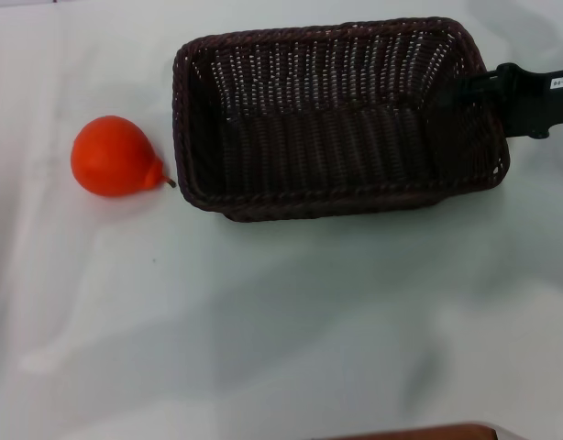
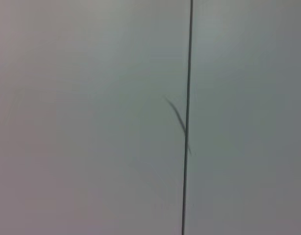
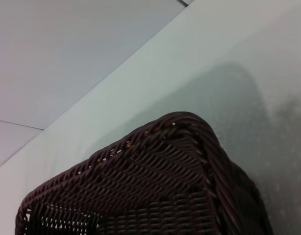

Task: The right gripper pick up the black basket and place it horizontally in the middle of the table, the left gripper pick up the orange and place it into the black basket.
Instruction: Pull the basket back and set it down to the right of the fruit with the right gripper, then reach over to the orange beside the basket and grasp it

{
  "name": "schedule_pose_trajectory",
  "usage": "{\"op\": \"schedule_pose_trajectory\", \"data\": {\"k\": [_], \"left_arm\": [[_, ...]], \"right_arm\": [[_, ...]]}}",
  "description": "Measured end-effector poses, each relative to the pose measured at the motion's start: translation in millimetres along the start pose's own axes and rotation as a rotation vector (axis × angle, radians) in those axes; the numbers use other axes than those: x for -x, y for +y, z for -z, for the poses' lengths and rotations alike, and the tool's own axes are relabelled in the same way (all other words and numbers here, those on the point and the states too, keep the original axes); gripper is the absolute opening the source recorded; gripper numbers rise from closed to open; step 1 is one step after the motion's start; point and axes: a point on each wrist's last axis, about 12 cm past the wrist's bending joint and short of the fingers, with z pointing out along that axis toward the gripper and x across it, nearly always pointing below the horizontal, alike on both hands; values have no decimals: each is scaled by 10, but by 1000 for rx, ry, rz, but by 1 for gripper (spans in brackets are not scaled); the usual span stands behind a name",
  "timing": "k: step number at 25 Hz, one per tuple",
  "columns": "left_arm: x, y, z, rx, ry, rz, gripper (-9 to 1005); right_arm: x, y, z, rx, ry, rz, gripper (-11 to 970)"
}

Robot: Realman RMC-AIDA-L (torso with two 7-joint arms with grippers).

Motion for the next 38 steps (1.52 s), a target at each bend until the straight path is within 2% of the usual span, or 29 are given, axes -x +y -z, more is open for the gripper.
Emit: {"op": "schedule_pose_trajectory", "data": {"k": [4,10,13,16,18,20,24,28,31,36,38], "left_arm": [[2,36,-7,-42,27,47,904],[24,246,14,-214,171,107,904],[36,359,52,-303,273,144,904],[11,386,69,-374,368,170,903],[-33,343,46,-411,419,174,903],[-103,239,5,-448,461,171,903],[-263,-86,-124,-518,522,166,903],[-370,-319,-203,-560,565,156,904],[-412,-361,-239,-532,582,141,899],[-422,-339,-283,-481,587,100,873],[-441,-338,-309,-455,598,84,791]], "right_arm": [[12,46,98,12,3,4,641],[32,172,591,39,116,48,639],[43,204,805,-18,194,85,639],[45,198,951,-107,287,147,638],[42,184,994,-153,340,194,638],[35,171,1017,-196,398,244,637],[22,174,1026,-262,489,303,636],[15,199,1024,-312,550,316,636],[13,222,1027,-326,567,321,635],[-2,240,1044,-319,582,329,633],[-14,242,1041,-315,590,331,632]]}}
